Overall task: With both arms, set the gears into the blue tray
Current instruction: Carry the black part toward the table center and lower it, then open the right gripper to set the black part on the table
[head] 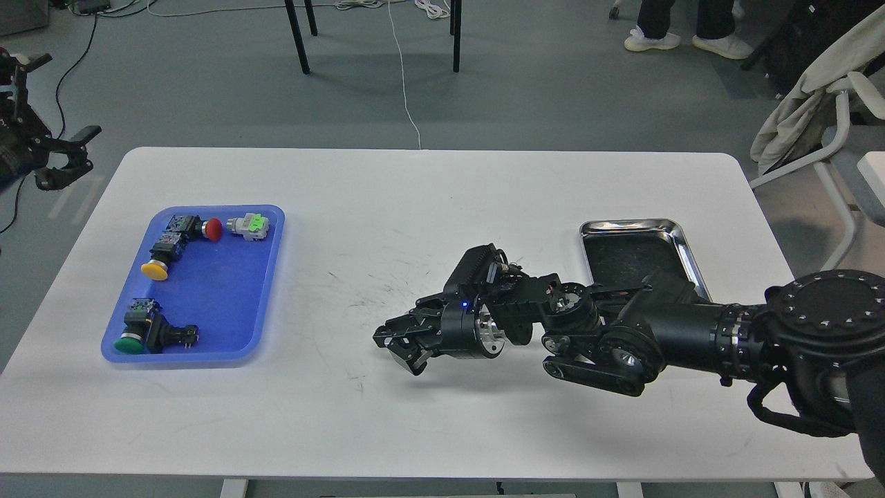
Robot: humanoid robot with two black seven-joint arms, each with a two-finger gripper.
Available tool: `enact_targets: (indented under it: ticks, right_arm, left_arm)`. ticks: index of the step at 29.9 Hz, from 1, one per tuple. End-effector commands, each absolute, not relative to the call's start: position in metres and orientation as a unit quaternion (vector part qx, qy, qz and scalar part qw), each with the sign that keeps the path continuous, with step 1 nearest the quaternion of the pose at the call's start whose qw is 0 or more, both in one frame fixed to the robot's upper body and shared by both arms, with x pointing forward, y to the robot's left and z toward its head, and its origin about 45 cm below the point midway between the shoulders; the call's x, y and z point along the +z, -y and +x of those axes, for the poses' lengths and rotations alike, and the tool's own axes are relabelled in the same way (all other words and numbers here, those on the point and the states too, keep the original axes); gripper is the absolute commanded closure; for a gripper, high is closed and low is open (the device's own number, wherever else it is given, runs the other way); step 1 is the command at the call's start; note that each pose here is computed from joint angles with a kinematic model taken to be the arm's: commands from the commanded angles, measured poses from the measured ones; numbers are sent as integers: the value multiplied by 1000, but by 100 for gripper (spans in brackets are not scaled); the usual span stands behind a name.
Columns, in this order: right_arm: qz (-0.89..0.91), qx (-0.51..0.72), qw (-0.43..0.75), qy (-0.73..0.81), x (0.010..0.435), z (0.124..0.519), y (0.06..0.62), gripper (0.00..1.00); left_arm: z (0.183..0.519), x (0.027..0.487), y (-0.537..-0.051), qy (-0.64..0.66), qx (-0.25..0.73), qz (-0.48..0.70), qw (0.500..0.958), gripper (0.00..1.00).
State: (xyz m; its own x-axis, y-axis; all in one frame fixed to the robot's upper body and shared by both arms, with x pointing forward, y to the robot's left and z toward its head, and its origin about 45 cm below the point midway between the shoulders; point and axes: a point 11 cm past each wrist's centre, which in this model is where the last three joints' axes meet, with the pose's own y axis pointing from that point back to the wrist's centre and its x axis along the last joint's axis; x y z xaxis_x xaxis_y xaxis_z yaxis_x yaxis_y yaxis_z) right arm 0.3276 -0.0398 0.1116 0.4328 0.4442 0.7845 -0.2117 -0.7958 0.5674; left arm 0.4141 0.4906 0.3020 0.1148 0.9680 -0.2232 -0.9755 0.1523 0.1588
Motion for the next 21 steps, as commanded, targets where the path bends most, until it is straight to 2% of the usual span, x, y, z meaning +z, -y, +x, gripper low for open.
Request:
enact_targets:
  ticks: [1,4,8,21]
  right_arm:
    - [784,527,319,-72,107,330,45,99]
    - [782,528,325,-69,106,333,48,98]
    - [777,529,335,-63,105,340,53,84]
    - [775,528,343,-54,106,347,57,62]
  left_arm:
    - [411,306,-497,-133,654,-11,745,1]
    - [408,309,-499,-130,654,-8,745,1]
    - [407,310,-501,-129,655,-6,745,1]
    - [403,314,-505,-125,656,-3,744,1]
